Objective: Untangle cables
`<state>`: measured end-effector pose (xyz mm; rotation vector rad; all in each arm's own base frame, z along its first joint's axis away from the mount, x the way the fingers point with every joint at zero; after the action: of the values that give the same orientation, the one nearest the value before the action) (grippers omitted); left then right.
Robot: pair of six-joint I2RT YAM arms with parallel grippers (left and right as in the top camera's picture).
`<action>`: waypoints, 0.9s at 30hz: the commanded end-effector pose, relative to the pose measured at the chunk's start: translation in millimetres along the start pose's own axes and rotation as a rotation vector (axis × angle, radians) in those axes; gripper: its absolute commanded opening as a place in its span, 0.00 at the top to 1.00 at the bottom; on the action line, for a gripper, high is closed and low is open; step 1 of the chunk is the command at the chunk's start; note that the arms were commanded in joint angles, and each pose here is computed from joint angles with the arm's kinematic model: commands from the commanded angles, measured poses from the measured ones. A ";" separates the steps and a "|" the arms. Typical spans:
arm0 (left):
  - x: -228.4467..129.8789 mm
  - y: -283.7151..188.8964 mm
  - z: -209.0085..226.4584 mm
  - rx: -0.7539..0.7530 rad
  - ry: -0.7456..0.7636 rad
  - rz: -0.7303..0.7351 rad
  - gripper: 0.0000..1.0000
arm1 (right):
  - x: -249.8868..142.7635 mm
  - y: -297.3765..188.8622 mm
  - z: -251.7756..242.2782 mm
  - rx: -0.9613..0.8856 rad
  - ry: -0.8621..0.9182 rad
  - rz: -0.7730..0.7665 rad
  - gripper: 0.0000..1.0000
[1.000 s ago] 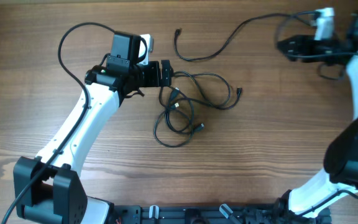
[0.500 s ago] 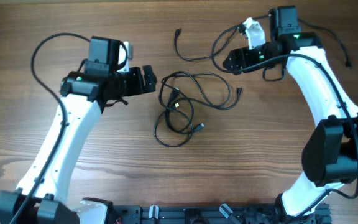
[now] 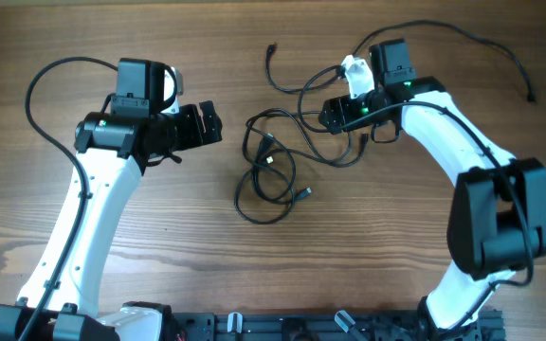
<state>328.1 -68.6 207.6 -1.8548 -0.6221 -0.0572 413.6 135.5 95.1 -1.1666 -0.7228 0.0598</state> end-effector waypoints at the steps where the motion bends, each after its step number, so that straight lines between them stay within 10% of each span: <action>1: -0.6 -5.7 -0.2 -0.008 -0.009 -0.008 0.00 | -13.3 28.9 -11.4 -0.012 0.034 0.040 0.17; 4: -3.5 -5.9 -5.1 -0.046 -0.008 0.014 0.00 | -20.4 44.1 -15.3 -0.007 0.043 0.061 0.30; 8: -3.6 -5.9 -5.1 -0.046 -0.008 0.014 0.00 | -29.9 51.2 -15.7 0.002 0.066 0.098 0.93; 27: -3.1 -6.2 -10.7 -0.084 -0.005 0.019 0.00 | 35.5 -191.6 77.2 -0.237 -0.143 -0.337 0.96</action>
<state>326.4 -73.7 208.2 -1.8944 -0.6034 -0.0523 360.1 129.3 253.8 -1.1976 -0.9675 -0.1585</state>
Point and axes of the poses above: each gripper's point midway between its finger pads, its own y axis out along the fingers, its own z axis along the line the jaws close on, x = y × z, the point moved 4 cm from there along -y, back along the fingers, and after that the axes turned 10 degrees about -y, right-handed, at the moved point
